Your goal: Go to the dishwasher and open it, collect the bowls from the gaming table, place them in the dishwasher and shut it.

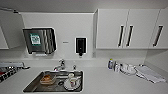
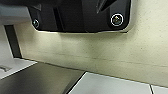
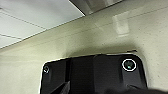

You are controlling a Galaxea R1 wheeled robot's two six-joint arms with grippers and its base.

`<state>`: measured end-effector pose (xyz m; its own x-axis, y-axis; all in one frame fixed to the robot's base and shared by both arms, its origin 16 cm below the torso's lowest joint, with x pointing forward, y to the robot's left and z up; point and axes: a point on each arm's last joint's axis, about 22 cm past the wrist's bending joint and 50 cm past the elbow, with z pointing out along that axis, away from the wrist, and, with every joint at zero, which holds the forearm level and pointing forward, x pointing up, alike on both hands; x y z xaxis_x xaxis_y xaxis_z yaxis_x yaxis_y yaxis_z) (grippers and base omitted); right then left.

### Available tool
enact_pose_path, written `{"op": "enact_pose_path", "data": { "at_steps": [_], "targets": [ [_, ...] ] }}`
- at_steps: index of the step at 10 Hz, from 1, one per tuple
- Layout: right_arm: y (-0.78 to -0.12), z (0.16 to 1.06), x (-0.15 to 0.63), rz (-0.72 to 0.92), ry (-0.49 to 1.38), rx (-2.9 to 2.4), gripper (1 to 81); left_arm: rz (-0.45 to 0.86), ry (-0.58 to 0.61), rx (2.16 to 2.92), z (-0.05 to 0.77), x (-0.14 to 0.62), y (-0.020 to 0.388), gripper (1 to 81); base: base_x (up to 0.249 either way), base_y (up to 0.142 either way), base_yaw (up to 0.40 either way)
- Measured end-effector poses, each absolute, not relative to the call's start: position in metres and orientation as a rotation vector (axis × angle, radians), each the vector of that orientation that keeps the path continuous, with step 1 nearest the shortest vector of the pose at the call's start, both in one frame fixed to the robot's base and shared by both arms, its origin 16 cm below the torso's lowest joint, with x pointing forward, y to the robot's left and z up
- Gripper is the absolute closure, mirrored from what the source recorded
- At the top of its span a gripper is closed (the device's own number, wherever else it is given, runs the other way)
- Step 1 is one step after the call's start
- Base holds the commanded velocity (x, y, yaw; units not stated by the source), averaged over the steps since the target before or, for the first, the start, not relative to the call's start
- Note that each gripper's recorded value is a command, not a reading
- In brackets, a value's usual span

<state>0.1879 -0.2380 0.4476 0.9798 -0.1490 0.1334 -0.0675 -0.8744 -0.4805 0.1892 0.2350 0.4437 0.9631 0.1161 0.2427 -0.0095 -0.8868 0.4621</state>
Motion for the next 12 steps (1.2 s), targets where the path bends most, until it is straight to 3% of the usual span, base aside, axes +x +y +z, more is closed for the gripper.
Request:
{"op": "enact_pose_path", "data": {
  "at_steps": [5, 10, 12],
  "targets": [
    [-0.259, 0.427, 0.213, -0.272, 0.170, -2.650, 1.0, 0.431, 0.064, 2.625, 0.421, 0.228, 0.224, 1.0, 0.000, 0.000, 0.000],
    [-0.262, 0.388, 0.200, -0.160, 0.204, -2.667, 1.0, 0.319, 0.091, 2.643, 0.381, 0.214, 0.223, 1.0, 0.000, 0.000, 0.000],
    [-0.264, 0.379, 0.215, -0.182, 0.203, -2.667, 1.0, 0.340, 0.088, 2.641, 0.371, 0.228, 0.223, 1.0, 0.000, 0.000, 0.000]
  ]
}}
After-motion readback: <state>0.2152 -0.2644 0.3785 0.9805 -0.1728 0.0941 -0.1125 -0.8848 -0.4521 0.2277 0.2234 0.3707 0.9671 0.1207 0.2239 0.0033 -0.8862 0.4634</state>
